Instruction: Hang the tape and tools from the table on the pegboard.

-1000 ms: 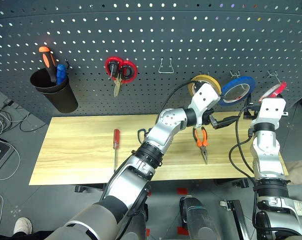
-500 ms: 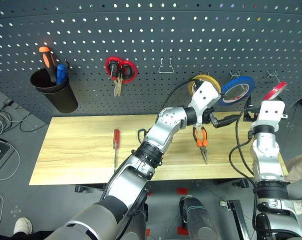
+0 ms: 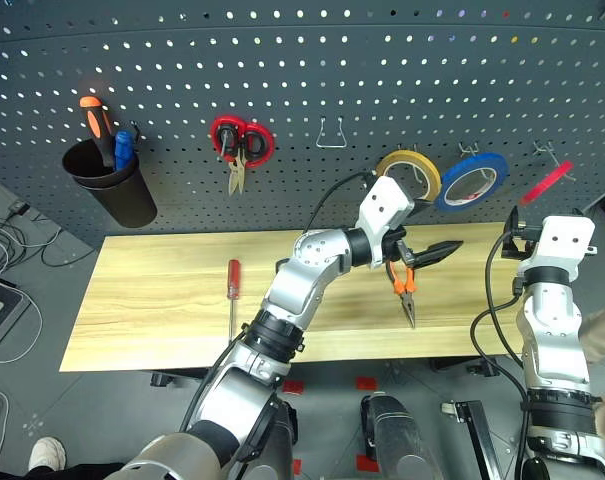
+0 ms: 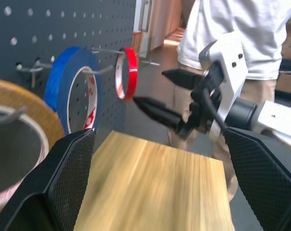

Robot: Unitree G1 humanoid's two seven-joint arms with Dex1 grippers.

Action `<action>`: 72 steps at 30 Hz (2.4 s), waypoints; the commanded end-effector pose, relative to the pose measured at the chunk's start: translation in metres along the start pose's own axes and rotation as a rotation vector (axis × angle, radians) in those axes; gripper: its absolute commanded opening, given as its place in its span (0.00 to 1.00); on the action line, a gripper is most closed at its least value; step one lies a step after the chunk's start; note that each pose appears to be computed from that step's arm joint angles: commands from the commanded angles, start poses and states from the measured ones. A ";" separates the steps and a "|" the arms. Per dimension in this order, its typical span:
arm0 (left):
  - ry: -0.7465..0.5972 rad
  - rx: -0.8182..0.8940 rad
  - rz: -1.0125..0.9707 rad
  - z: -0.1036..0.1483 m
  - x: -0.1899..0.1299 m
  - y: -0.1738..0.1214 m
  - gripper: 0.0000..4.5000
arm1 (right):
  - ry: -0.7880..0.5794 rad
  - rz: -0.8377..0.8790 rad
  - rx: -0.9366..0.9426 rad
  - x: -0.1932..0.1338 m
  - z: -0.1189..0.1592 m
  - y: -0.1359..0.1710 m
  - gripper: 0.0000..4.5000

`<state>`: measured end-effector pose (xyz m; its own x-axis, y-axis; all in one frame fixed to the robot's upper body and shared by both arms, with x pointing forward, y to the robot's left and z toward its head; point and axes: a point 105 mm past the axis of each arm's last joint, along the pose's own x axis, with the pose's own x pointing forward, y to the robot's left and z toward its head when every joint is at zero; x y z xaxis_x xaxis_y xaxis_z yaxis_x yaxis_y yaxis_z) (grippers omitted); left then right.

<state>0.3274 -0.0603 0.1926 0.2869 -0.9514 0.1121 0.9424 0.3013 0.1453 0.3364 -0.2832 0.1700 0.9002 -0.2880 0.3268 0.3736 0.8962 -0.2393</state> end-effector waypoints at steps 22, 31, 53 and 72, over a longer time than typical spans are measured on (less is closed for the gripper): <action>0.303 -0.113 0.299 -0.072 -0.147 -0.030 1.00 | 0.431 0.645 0.169 -0.108 -0.011 0.103 0.99; 0.367 -0.100 0.334 -0.092 -0.158 -0.026 1.00 | 0.625 0.611 0.162 -0.101 -0.038 0.121 0.99; 0.349 -0.095 0.322 -0.086 -0.148 -0.022 1.00 | 0.630 0.548 0.130 -0.036 -0.054 0.150 0.99; 0.327 -0.090 0.326 -0.079 -0.141 -0.016 1.00 | 0.662 0.516 0.129 -0.021 -0.053 0.149 0.67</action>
<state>0.2900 0.0707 0.0871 0.6128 -0.7593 -0.2189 0.7855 0.6155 0.0644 0.3843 -0.1572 0.0723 0.8991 0.0835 -0.4297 -0.1336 0.9872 -0.0876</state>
